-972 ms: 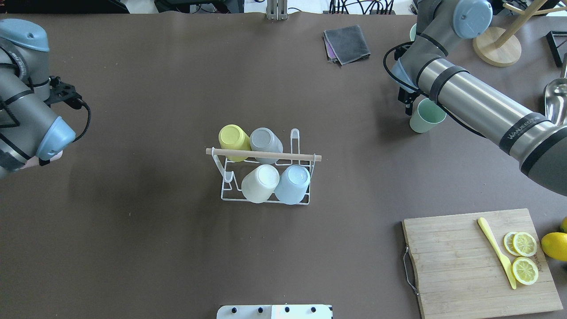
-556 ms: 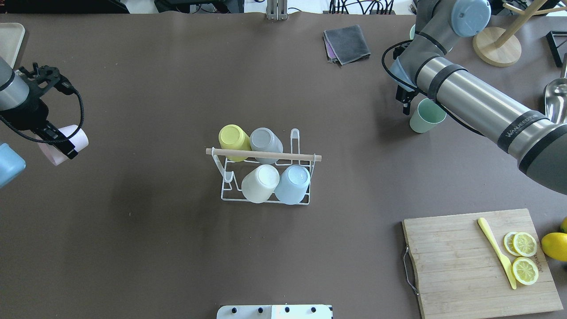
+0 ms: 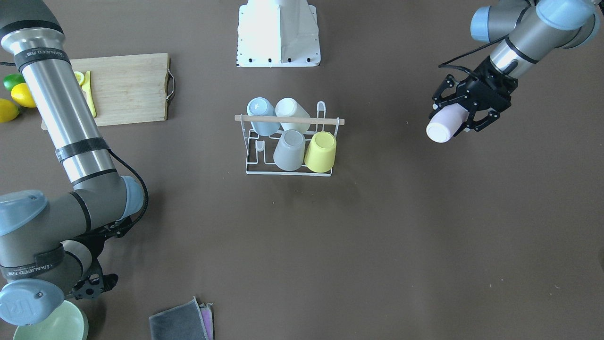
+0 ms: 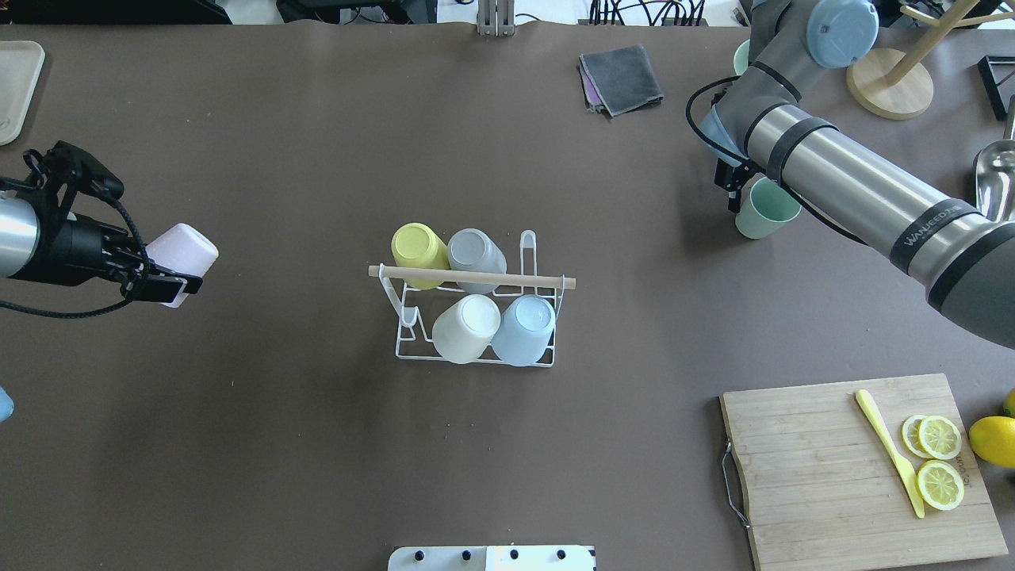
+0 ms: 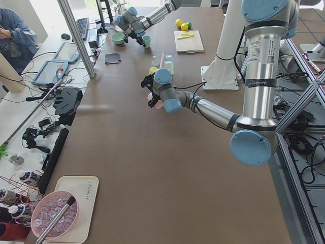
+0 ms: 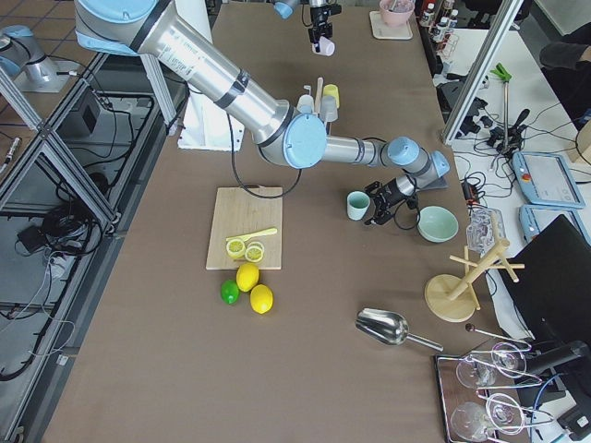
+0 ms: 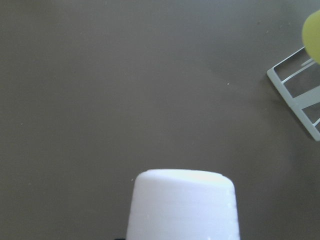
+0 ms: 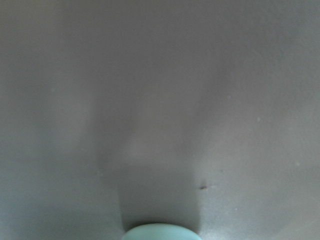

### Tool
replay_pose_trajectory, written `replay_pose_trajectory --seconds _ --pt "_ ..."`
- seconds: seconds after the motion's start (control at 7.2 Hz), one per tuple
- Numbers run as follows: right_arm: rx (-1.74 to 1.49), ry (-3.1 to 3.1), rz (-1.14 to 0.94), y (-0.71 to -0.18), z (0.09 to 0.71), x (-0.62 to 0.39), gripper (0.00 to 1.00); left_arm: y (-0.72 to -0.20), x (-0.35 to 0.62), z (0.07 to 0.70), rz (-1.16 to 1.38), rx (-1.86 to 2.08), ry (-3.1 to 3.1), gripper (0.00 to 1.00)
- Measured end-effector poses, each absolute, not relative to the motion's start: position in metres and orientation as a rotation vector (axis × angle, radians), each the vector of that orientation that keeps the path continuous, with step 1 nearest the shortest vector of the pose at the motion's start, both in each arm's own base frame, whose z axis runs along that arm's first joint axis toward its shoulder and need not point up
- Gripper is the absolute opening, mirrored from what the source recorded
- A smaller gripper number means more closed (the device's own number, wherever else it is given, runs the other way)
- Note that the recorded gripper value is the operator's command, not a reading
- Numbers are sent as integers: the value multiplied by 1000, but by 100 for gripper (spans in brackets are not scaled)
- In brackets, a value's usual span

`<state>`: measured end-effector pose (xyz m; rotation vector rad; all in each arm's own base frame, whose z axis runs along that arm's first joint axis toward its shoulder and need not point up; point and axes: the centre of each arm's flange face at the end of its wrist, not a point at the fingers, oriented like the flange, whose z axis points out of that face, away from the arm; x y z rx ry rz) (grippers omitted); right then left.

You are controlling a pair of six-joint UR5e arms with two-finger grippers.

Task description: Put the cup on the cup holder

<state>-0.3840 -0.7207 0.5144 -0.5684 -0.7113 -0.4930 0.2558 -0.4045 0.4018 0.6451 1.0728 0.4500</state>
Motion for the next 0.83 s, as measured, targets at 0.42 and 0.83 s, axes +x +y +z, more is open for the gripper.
replay_pose_trajectory --seconds 0.42,0.83 --pt "-600 -717 -480 -717 523 -385 100 -355 262 380 359 1007 1193 5" --pt "-636 -736 -455 -713 523 -387 100 -309 292 356 184 1270 1300 9"
